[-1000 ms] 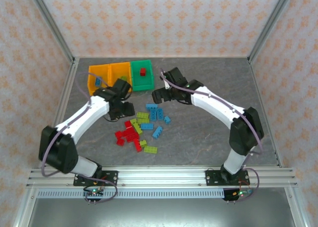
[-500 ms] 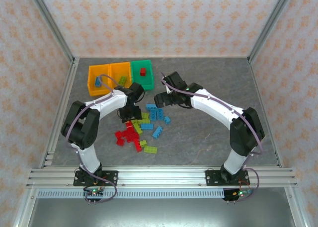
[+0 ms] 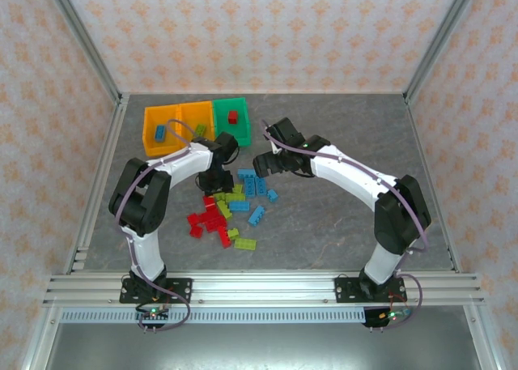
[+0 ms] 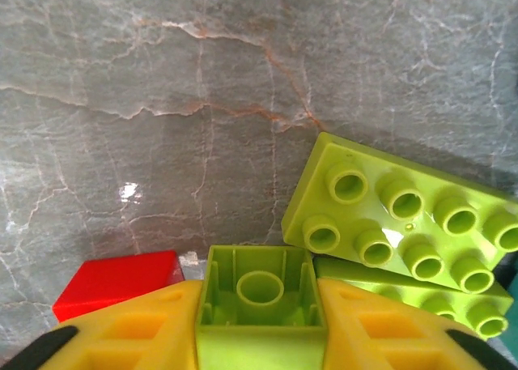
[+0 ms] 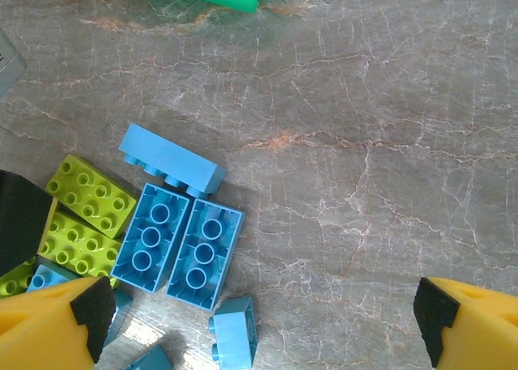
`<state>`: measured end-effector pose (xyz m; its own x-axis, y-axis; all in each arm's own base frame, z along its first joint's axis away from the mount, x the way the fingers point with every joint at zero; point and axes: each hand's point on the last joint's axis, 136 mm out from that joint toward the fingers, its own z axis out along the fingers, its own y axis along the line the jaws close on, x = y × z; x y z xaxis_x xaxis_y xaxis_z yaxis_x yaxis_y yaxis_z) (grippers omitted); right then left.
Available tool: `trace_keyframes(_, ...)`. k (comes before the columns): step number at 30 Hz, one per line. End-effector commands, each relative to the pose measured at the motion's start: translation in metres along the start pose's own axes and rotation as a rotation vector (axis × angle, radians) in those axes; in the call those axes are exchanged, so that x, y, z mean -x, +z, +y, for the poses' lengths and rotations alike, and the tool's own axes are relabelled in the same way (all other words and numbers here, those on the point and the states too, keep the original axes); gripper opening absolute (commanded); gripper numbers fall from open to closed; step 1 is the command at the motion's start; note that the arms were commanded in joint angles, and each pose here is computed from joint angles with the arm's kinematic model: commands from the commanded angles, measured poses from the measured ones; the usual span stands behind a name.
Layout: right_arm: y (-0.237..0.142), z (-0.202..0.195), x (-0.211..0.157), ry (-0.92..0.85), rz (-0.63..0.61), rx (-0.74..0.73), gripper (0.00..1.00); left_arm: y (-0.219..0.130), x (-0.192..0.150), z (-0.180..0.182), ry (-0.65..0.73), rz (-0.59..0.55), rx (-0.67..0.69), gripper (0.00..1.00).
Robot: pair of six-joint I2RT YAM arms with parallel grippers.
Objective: Sort the legos into containers by color
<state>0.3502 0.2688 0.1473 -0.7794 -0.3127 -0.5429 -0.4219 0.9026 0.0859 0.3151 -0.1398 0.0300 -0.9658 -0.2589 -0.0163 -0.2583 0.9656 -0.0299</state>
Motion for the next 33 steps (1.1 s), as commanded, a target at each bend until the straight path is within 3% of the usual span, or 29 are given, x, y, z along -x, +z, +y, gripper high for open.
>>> trace_keyframes(1,-0.004,-0.005,-0.005,-0.019,0.016,-0.03,0.97,-0.005,0.0,0.003,-0.002,0.008,0.018,0.32)
trace_keyframes(7,-0.012,-0.003,-0.002,-0.008,-0.003,-0.019,0.97,-0.063,0.027,0.0,-0.011,-0.125,-0.019,0.28)
trace_keyframes(11,-0.017,-0.005,0.001,0.005,-0.022,-0.024,0.97,-0.112,0.069,0.007,-0.081,-0.262,-0.08,0.28)
trace_keyframes(15,-0.02,-0.008,0.004,0.01,-0.032,-0.045,0.97,-0.139,0.127,0.024,-0.175,-0.385,-0.099,0.28)
trace_keyframes(20,-0.026,-0.015,0.006,0.038,-0.047,-0.082,0.97,-0.141,0.207,0.043,-0.288,-0.509,-0.05,0.29)
trace_keyframes(25,-0.036,-0.018,0.008,0.111,-0.046,-0.099,0.97,-0.131,0.264,0.045,-0.364,-0.563,-0.034,0.31)
trace_keyframes(29,-0.046,-0.022,0.005,0.118,-0.045,-0.113,0.97,-0.127,0.291,0.046,-0.393,-0.582,-0.044,0.42)
trace_keyframes(33,-0.053,-0.029,-0.002,0.119,-0.061,-0.137,0.97,-0.146,0.292,0.044,-0.386,-0.596,-0.086,0.57)
